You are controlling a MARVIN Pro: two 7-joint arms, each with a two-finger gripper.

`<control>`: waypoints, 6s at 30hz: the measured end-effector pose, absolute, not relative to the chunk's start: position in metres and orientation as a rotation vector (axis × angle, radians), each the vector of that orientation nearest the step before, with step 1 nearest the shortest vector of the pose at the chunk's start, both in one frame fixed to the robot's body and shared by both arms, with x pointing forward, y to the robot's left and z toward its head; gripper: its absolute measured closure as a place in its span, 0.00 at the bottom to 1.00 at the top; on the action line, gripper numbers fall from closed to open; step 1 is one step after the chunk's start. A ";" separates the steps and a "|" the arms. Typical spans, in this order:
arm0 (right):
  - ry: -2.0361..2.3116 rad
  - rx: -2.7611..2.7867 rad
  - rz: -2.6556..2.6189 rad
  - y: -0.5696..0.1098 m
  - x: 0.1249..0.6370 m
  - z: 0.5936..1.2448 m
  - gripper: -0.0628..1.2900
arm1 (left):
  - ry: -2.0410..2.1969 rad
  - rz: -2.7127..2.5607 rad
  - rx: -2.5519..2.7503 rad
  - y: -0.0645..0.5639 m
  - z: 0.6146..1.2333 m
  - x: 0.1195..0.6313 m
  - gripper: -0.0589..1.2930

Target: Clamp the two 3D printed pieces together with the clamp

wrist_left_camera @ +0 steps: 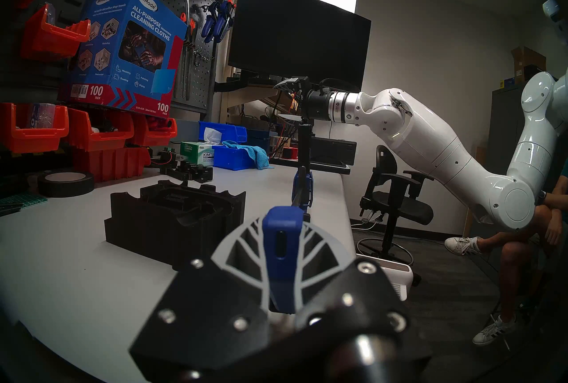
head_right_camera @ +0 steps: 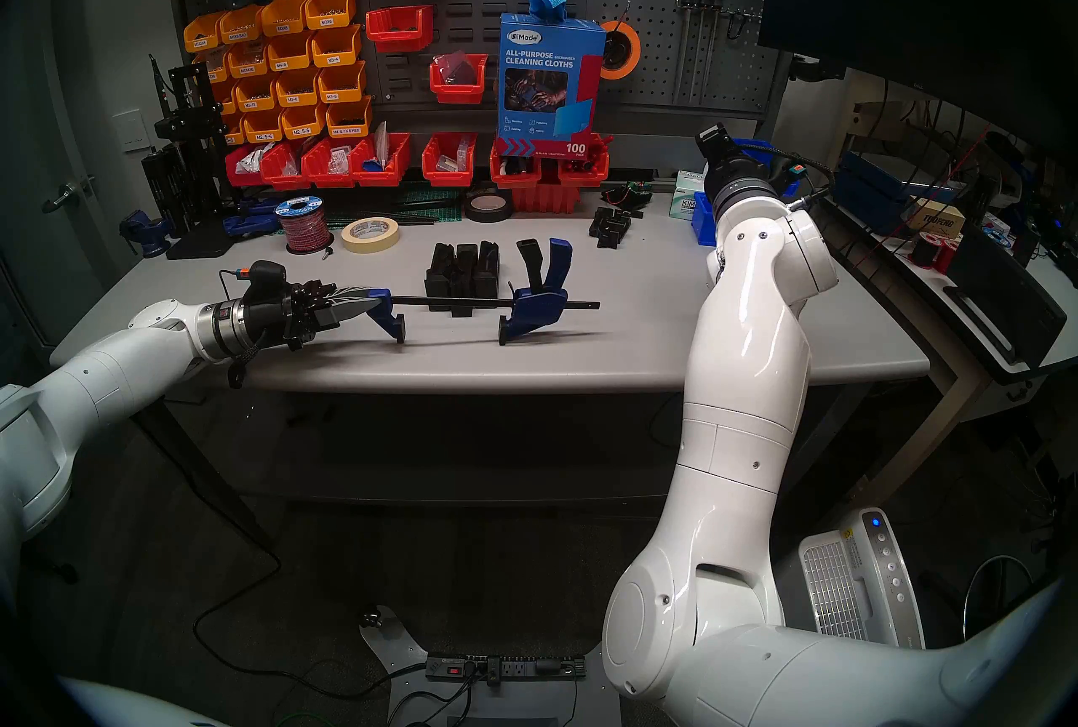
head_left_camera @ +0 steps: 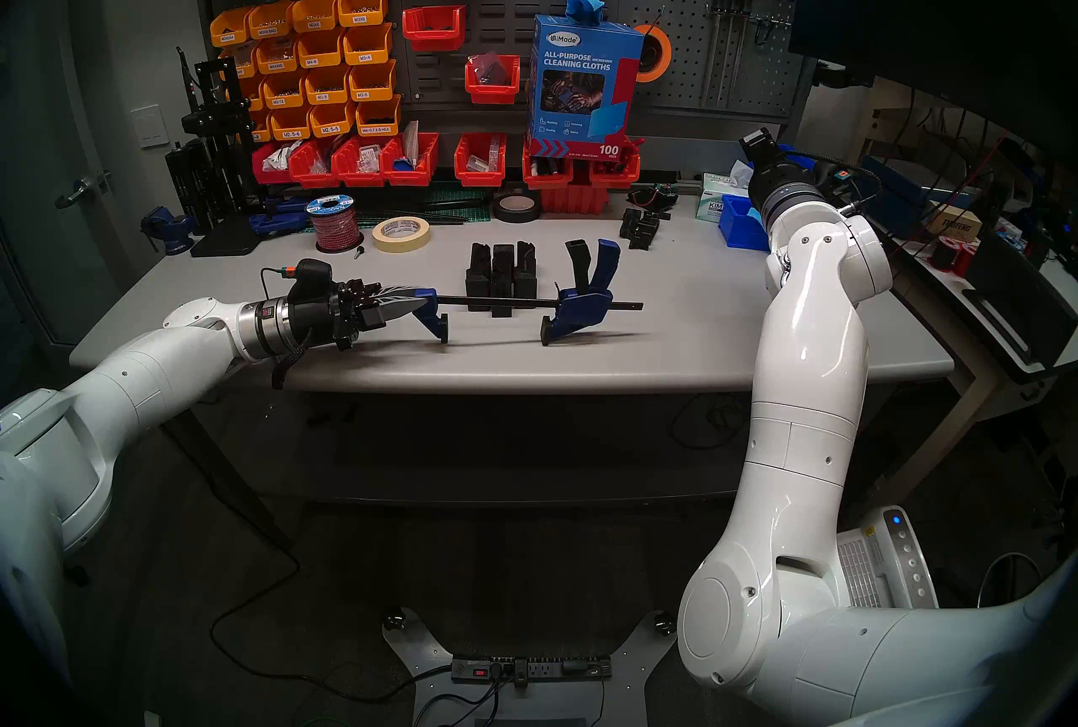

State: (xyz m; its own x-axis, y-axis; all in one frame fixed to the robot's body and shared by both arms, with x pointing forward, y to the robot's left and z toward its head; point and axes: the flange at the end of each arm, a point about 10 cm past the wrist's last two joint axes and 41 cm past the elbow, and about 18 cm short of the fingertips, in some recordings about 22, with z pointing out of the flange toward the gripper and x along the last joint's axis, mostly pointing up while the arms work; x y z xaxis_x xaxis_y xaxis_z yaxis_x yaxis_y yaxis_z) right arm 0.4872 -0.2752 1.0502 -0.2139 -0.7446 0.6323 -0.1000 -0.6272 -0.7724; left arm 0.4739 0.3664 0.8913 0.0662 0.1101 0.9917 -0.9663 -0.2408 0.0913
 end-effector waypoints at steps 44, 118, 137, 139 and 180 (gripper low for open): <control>0.858 -1.574 -1.823 -0.216 0.476 1.088 0.04 | -0.949 1.374 1.346 0.366 0.892 0.474 0.90; -0.077 -1.944 -1.834 -0.111 0.359 1.037 0.04 | -0.948 1.374 1.345 0.366 0.892 0.474 0.90; -0.264 -1.976 -1.855 -0.099 0.350 1.022 0.04 | -0.948 1.373 1.346 0.367 0.892 0.474 0.90; -0.284 -1.978 -1.868 -0.098 0.349 1.021 0.04 | -0.948 1.373 1.346 0.367 0.892 0.474 0.90; -0.087 -2.066 -2.136 -0.082 0.360 1.012 0.04 | -0.948 1.373 1.345 0.367 0.892 0.474 0.90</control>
